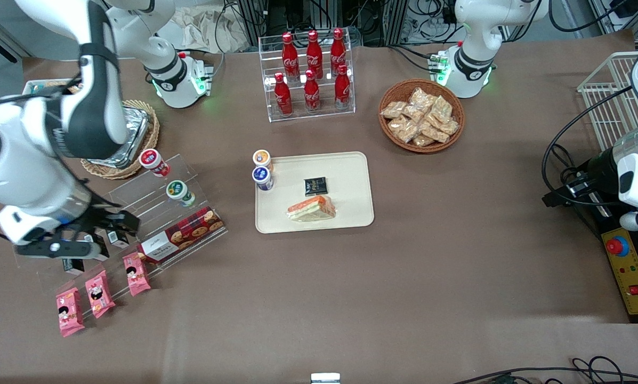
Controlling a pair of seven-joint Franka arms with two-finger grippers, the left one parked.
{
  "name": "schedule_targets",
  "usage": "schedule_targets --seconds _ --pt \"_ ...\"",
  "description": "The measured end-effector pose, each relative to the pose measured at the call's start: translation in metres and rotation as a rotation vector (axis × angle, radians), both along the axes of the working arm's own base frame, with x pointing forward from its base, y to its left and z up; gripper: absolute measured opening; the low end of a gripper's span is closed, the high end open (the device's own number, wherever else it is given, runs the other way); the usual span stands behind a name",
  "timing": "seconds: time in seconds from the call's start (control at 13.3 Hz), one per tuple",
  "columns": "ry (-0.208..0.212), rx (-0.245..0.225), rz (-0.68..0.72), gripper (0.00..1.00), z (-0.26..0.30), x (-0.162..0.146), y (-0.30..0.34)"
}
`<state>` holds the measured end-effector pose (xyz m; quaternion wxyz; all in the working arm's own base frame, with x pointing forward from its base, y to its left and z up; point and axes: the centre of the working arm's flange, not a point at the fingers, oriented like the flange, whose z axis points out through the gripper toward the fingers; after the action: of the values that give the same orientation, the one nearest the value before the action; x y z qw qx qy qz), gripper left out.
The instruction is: Place sandwich on tray
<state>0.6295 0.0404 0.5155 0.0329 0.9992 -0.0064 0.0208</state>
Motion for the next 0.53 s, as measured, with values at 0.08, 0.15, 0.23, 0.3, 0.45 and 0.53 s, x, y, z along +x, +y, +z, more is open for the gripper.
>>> schedule_targets --seconds 0.08,0.15,0.23,0.3,0.45,0.53 --pt "0.003 0.005 0.022 0.98 0.008 -0.003 -0.022" --pt "0.002 0.009 0.035 0.98 0.018 -0.008 -0.042" --pt "-0.001 0.007 0.036 0.98 0.03 -0.014 -0.062" --pt "-0.006 0.003 0.027 0.98 0.041 -0.021 -0.08" --pt "-0.013 0.032 -0.004 0.98 0.056 -0.033 -0.117" --pt "-0.017 0.052 -0.013 0.98 0.06 -0.037 -0.129"
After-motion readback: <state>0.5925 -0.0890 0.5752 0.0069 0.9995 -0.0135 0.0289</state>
